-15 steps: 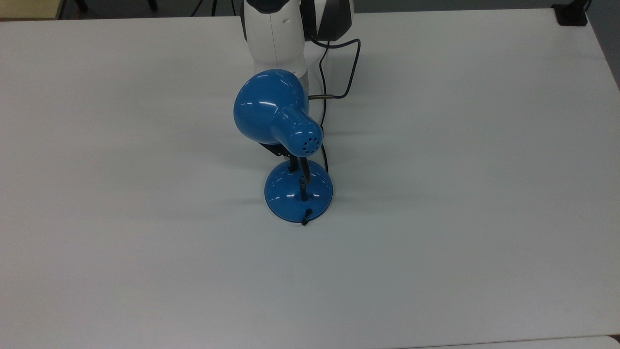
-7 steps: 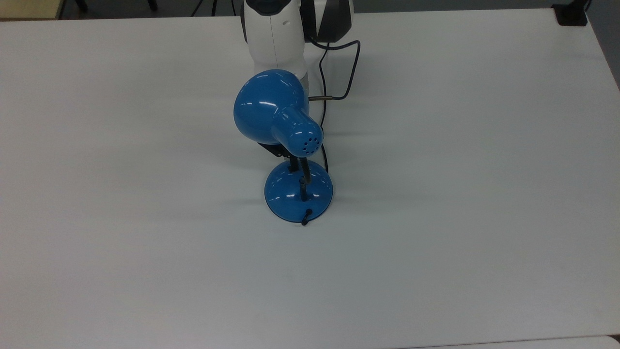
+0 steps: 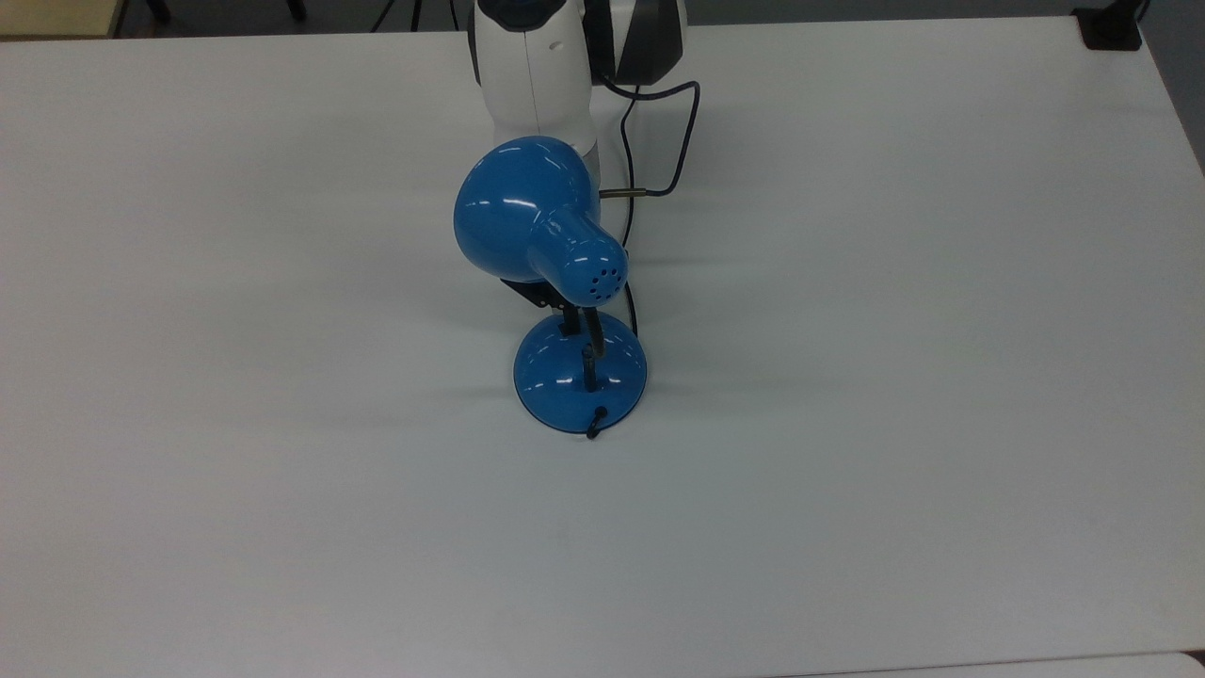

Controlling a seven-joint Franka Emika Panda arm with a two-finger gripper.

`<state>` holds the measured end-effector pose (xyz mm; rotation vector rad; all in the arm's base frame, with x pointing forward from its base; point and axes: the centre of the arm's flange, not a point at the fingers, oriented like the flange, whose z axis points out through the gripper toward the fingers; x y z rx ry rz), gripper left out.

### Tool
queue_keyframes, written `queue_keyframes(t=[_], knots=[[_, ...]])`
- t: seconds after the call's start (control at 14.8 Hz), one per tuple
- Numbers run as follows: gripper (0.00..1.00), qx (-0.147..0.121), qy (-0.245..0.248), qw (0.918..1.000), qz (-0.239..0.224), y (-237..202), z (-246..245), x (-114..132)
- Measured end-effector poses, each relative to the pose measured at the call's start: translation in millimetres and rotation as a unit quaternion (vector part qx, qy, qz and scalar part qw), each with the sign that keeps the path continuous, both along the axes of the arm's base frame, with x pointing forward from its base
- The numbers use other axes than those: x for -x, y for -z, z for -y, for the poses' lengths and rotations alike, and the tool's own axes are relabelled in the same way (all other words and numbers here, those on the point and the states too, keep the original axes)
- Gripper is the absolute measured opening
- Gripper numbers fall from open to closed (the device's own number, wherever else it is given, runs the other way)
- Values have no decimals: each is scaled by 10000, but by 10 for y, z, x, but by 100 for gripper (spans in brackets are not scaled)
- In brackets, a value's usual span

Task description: Turn on the lamp

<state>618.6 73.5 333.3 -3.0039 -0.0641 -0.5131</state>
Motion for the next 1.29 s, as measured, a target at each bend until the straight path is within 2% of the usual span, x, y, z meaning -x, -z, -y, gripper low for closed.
queue_keyframes(t=[1.01, 1.29], knots=[[1, -22, 40, 10000, 58, -2, 34, -121], [1, 12, -87, 9999, 120, -9, 33, -182]])
